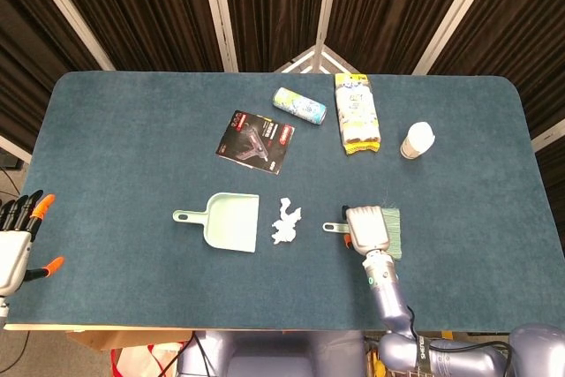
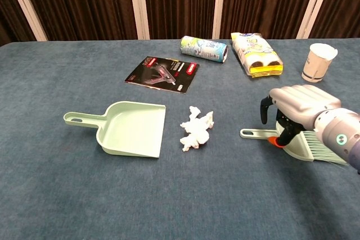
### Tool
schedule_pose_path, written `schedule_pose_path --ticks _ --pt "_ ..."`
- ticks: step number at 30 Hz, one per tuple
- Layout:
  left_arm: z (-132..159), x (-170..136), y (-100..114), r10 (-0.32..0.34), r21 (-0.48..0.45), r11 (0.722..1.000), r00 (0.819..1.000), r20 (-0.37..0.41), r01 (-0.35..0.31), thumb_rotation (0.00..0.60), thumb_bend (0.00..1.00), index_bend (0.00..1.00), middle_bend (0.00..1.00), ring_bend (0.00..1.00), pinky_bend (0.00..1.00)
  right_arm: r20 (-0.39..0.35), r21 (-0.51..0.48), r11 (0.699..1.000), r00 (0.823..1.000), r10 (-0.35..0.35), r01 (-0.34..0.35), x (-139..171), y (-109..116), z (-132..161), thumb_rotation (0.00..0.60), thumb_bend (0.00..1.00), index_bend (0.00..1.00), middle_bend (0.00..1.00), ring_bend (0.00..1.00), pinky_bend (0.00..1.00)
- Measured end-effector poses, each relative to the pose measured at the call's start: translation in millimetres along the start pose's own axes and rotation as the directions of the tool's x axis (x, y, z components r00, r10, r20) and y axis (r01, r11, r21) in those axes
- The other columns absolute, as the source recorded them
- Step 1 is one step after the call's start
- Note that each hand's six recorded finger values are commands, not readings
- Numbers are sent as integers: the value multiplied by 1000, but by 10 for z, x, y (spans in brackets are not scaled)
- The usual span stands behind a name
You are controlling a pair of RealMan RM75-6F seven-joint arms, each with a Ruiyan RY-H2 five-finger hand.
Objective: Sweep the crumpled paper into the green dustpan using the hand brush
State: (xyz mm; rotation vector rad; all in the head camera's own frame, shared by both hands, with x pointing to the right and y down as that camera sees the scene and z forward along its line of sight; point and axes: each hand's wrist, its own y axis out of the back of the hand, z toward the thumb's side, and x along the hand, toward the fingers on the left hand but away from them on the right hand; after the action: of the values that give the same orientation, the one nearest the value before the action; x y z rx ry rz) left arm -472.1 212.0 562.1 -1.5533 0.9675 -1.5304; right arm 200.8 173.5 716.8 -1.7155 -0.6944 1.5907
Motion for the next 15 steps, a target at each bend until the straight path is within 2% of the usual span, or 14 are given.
schedule_pose_path --ticks 15 --pt "-9 8 3 1 0 1000 1000 -3 -1 600 0 0 0 0 0 36 15 1000 999 24 -24 -42 -77 -75 600 306 445 888 922 813"
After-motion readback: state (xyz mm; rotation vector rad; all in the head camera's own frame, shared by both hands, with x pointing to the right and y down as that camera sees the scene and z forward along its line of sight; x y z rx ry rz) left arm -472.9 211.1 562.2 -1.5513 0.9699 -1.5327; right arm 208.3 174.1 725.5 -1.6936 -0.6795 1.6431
